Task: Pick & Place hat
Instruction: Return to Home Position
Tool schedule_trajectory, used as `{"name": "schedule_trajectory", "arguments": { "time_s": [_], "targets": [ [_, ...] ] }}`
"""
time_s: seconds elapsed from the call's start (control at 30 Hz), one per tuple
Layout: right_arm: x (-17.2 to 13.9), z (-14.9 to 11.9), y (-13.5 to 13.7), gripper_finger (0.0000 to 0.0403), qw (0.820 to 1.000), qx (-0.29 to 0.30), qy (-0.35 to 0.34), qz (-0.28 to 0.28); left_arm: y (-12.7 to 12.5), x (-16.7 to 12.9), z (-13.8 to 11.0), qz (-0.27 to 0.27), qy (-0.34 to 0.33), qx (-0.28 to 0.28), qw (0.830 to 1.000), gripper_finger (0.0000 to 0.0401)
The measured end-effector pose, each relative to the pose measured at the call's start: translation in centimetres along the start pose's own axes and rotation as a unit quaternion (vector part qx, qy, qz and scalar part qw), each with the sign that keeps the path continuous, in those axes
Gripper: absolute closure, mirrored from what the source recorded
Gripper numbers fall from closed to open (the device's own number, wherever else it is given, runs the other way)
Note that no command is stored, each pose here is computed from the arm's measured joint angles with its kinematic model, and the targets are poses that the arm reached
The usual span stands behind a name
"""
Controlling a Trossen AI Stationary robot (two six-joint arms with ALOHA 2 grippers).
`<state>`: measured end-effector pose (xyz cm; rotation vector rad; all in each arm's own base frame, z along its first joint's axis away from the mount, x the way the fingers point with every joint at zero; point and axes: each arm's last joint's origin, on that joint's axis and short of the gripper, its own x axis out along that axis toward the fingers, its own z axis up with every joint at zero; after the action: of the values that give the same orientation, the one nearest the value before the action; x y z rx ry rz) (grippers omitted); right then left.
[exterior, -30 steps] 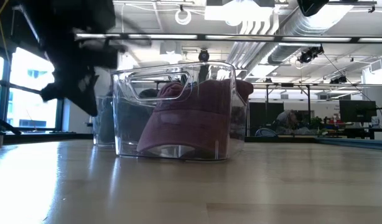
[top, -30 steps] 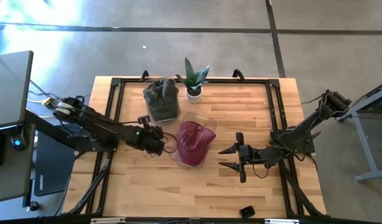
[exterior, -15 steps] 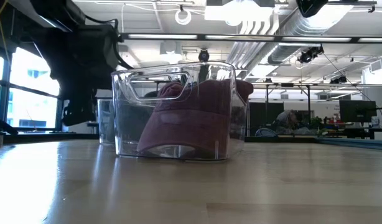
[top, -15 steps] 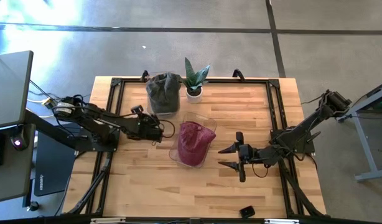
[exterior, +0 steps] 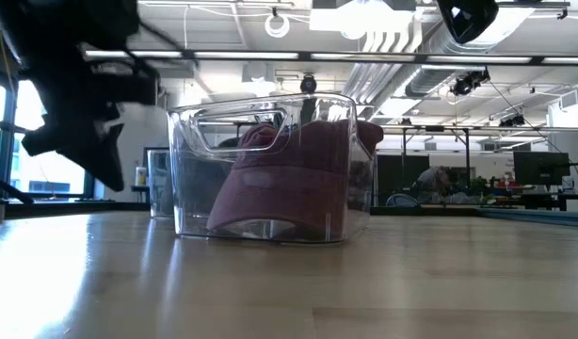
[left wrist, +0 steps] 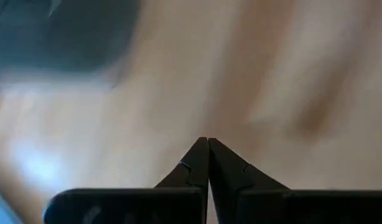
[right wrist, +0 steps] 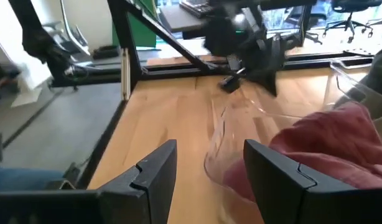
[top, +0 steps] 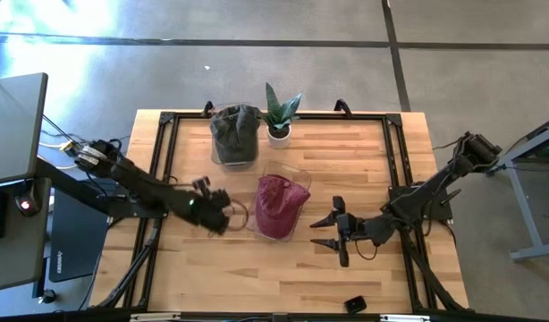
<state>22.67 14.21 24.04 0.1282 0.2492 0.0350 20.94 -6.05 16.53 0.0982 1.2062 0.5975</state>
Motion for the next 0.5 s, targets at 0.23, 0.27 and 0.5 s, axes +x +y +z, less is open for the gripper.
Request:
{"name": "schedule_trajectory", "arguments": {
  "time_s": [0.23, 0.27, 0.5],
  "targets": [
    [-0.1, 1.1, 0.3, 0.0221, 0.999, 0.010, -0.045, 0.025, -5.7, -1.6, 1.1, -0.100, -0.198, -0.052, 0.974, 0.0401],
    [-0.1, 1.1, 0.4, 0.0221, 0.998, 0.011, -0.047, 0.033, -6.5, -1.7, 1.4, -0.122, -0.219, -0.051, 0.967, 0.0401],
    [-0.1, 1.3, 0.5, 0.0221, 0.998, 0.003, -0.050, 0.047, -9.9, -1.8, 3.1, -0.212, -0.310, -0.025, 0.926, 0.0401]
  ]
}}
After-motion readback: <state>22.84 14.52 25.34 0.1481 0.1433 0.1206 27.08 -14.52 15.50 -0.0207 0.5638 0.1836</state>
